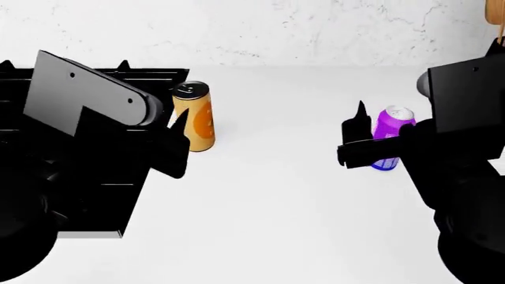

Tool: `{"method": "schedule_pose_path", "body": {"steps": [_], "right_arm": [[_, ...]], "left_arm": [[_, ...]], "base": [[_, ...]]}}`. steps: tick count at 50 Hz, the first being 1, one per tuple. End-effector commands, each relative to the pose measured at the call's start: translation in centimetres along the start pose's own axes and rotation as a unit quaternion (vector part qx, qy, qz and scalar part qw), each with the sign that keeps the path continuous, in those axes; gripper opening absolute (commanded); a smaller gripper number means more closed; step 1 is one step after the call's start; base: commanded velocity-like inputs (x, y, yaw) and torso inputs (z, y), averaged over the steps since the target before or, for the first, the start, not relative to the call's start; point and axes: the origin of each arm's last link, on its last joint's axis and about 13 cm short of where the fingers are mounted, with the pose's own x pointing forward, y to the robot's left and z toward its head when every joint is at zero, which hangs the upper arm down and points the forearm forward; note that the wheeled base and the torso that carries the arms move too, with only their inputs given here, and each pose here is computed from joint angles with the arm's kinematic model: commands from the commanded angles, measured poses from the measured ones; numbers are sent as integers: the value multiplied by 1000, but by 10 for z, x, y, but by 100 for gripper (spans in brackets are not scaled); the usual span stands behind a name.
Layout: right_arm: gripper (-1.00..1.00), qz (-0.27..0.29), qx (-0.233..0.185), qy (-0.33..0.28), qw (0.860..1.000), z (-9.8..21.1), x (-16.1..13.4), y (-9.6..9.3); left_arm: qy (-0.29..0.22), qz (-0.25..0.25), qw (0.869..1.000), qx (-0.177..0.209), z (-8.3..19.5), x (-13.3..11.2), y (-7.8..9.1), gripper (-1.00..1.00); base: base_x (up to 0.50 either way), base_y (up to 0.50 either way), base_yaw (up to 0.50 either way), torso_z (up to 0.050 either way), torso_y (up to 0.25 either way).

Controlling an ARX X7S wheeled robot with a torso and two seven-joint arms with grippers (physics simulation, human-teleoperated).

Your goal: Move the drinks to the dining counter.

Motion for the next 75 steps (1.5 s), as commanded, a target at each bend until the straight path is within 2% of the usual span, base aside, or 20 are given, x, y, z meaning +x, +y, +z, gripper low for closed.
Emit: {"method": "schedule_pose_path", "body": {"steps": [1,10,12,13,31,44,50,55,62,66,75], "right_arm": [[100,9,-1,21,1000,-2,0,-1],[100,18,-9,28,999,-9,0,3],[100,16,-7,28,999,-7,2,1],[100,15,-7,27,999,-7,2,1],[100,15,-11,31,999,-13,-1,-1],[100,13,-11,35,999,-15,-1,-2],[100,13,-11,35,999,-15,-2,-2],[100,17,-13,34,999,-14,-1,-1],[100,20,-16,37,999,-15,0,0],[100,17,-15,39,999,-17,-1,-2],[100,21,-10,45,999,-22,0,-2]], "left_arm": [[24,-27,999,-11,-5,3,-2,100],[27,-24,999,-20,-12,7,-2,100],[27,-19,999,-23,-12,13,0,100],[28,-22,999,-39,-14,17,0,100],[67,-57,995,-48,-36,69,-11,100],[69,-30,995,-64,-31,98,1,100],[62,-1,994,-88,-30,89,11,100],[67,12,993,-92,-37,88,14,100],[75,5,993,-92,-40,105,13,100],[86,4,991,-104,-43,121,18,100],[96,-13,988,-124,-50,136,18,100]], "base": [[0,0,0,0,0],[0,0,0,0,0],[0,0,0,0,0],[0,0,0,0,0],[0,0,0,0,0],[0,0,0,0,0],[0,0,0,0,0],[0,0,0,0,0],[0,0,0,0,0],[0,0,0,0,0],[0,0,0,0,0]]}}
